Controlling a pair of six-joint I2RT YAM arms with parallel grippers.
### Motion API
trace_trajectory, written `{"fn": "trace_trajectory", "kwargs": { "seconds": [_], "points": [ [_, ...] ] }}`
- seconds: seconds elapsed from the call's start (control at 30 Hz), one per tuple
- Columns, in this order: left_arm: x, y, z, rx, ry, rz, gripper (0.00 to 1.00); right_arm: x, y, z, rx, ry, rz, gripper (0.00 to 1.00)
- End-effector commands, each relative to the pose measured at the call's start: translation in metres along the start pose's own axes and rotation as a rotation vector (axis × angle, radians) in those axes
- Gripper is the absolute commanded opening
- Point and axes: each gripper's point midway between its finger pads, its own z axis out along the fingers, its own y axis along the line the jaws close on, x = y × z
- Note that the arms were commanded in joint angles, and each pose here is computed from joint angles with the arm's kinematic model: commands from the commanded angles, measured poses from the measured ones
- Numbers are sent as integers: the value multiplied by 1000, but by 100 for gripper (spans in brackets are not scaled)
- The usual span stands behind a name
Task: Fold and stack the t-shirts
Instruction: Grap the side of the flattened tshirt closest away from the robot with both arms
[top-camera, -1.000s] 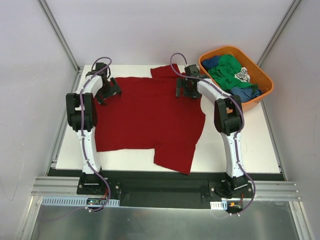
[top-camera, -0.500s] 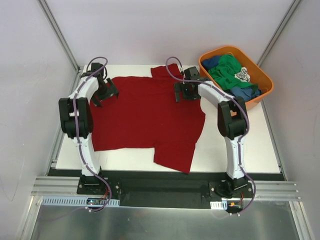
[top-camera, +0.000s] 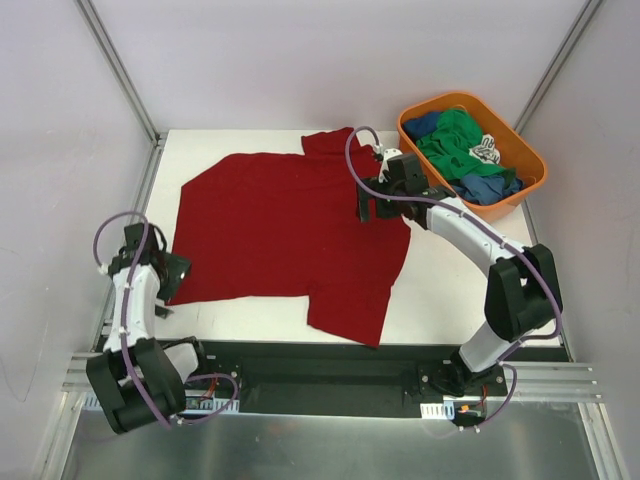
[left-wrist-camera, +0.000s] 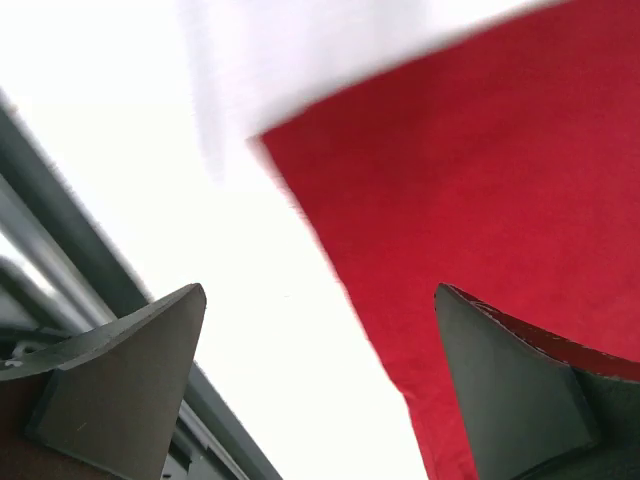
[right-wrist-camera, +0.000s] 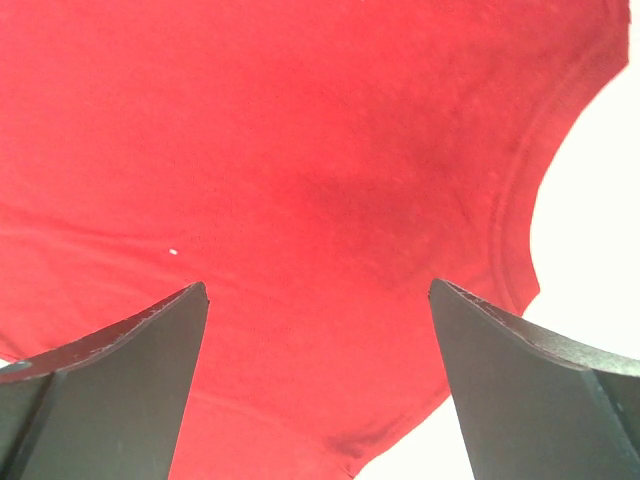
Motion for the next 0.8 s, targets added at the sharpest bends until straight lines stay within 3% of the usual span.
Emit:
{"fn": "trace_trajectory", "kwargs": {
  "seconds": [0.0,0.07,0.37,0.77],
  "points": [
    [4,25,7,-24,15,-186,99,-19,-6,-17,34,-92,-12,97],
    [0,24,11,-23,25,-191,97,-18,-7,-18,34,-92,-14,97],
    [-11,-4,30,-3,105,-183,72,-9,-6,-7,21,-60,-8,97],
    [-6,18,50,-139,116,-193,44,-8,-18,0,46,-42,11,97]
  ]
}}
